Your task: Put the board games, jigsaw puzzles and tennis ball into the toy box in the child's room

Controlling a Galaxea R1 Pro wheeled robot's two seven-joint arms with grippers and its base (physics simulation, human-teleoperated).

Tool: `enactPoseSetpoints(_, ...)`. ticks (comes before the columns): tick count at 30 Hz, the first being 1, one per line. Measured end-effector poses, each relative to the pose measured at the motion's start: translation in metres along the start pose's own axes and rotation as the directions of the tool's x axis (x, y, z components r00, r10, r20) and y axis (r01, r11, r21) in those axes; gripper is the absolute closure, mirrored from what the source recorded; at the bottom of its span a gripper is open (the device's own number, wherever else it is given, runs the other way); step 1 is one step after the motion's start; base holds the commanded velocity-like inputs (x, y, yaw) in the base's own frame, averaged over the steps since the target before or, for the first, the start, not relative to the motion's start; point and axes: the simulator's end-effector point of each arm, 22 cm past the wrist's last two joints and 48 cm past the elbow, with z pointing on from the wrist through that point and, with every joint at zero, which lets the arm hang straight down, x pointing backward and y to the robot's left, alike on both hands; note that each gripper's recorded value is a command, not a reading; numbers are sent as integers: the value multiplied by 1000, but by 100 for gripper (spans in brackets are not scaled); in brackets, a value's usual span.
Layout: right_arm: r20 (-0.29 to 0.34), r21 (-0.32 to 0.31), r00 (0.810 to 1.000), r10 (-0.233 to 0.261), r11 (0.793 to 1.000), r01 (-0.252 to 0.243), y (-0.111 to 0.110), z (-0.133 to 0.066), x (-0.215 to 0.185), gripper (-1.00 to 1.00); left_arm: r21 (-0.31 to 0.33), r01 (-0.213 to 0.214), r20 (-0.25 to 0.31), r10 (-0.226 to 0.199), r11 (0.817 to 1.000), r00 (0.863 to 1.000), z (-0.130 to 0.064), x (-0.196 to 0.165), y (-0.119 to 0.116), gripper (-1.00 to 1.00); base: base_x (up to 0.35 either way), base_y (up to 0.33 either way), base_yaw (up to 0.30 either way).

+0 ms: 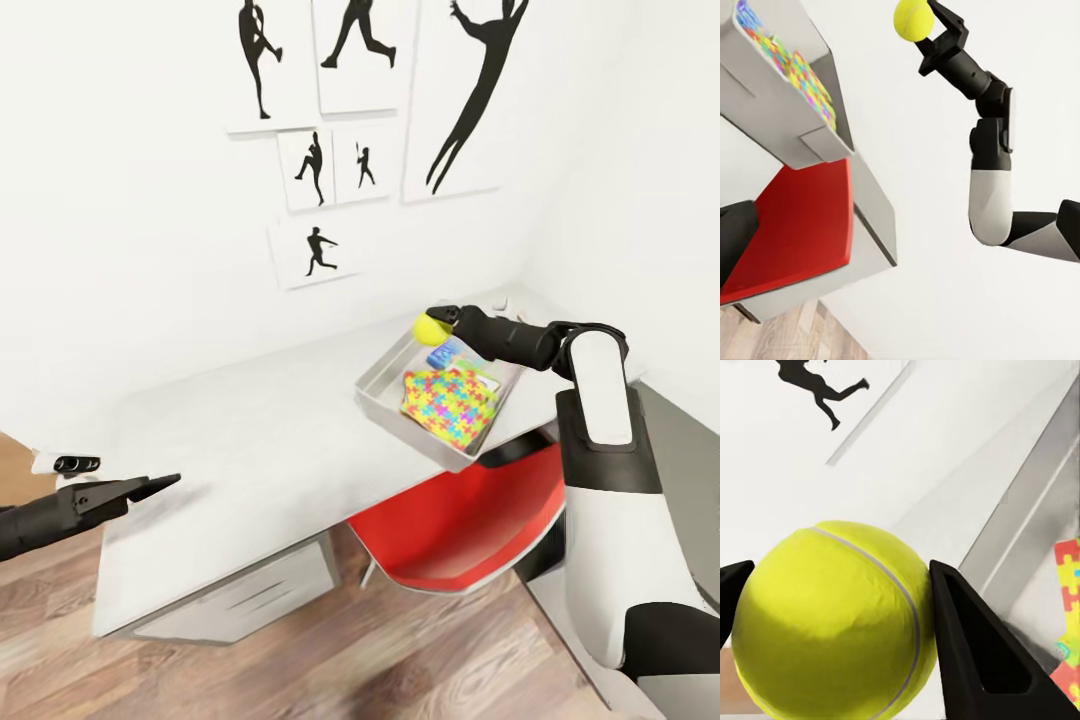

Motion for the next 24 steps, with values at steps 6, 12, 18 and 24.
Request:
enactPoseSetpoints(6,4,0,1000,-5,1000,5,3,-3,-3,100,21,-26,-8,26,999,1000,3,1,-14,-100,129,-150,0)
enactPoseSetpoints(12,8,1,1000,-10,1000,10,7,-6,-5,100,136,-63,10,63,989,998,10,-15,-64,-100,16,-18,0)
enactPoseSetpoints(18,-6,21,1000,-27,999,27,7,-4,0,100,173,-68,10,68,983,998,14,-18,-77,-100,2,-8,0)
enactPoseSetpoints(24,-33,64,999,-25,998,27,-4,2,9,100,185,-63,-3,65,981,998,20,-13,-77,-100,0,-222,0)
